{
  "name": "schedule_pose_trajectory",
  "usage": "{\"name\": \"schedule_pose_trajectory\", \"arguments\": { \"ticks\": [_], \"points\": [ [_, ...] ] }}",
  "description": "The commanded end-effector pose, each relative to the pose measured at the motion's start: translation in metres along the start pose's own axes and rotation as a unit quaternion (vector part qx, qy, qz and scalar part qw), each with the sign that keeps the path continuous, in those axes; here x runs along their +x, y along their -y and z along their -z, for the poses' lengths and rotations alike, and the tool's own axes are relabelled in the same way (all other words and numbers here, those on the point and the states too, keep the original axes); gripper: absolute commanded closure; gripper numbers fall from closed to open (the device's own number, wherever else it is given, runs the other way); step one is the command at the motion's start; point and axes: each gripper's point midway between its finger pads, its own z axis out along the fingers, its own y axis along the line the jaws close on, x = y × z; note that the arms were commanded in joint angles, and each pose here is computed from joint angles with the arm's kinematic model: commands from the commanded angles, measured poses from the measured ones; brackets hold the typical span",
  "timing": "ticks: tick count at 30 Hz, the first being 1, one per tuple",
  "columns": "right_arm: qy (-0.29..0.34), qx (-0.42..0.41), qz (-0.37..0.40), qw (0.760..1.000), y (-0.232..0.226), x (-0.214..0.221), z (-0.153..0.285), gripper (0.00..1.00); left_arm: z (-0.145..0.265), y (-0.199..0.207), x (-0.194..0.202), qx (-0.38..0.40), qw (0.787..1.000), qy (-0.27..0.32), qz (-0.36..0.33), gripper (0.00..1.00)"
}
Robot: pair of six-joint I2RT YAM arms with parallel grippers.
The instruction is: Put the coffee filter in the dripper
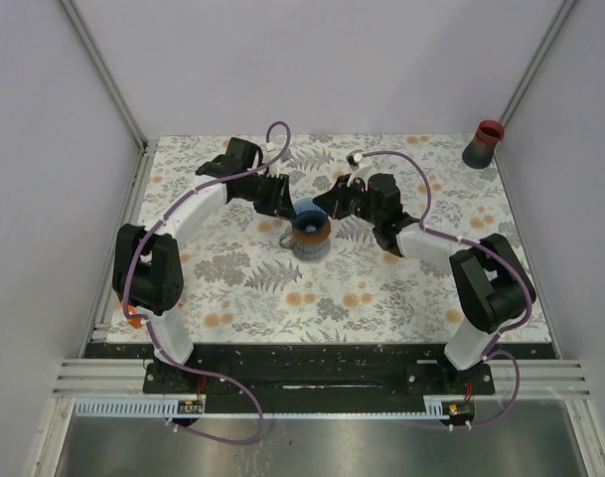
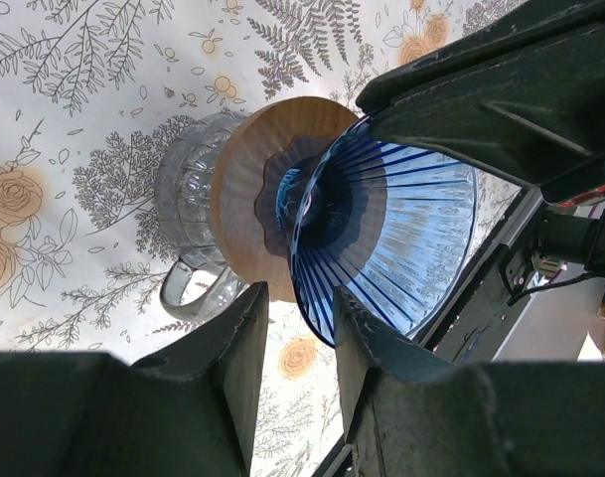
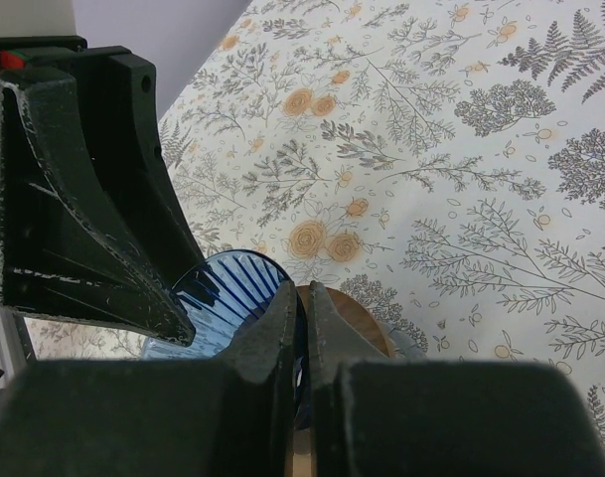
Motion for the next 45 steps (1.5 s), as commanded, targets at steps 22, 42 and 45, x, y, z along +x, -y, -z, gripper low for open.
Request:
{"name": "schedule_pose_trajectory", "arguments": {
  "ticks": [22, 42, 45],
  "points": [
    [-0.134, 0.087, -0.074, 0.984, 0.053, 0.093, 0.017, 1.0, -0.003, -0.014, 0.014, -0.026, 0.999, -0.021, -0.01, 0.66],
    [-0.074, 0.011, 0.014, 0.997, -0.026, -0.073, 0.01, 0.2, 0.032, 0.01, -0.031, -0.038, 0.997, 0.022, -0.064, 0.38],
    [-0.068, 0.033, 0.025, 0.997, -0.022, -0.105, 0.024, 0.11, 0.045, 0.009, -0.04, -0.054, 0.995, 0.033, -0.082, 0.27]
  ]
}}
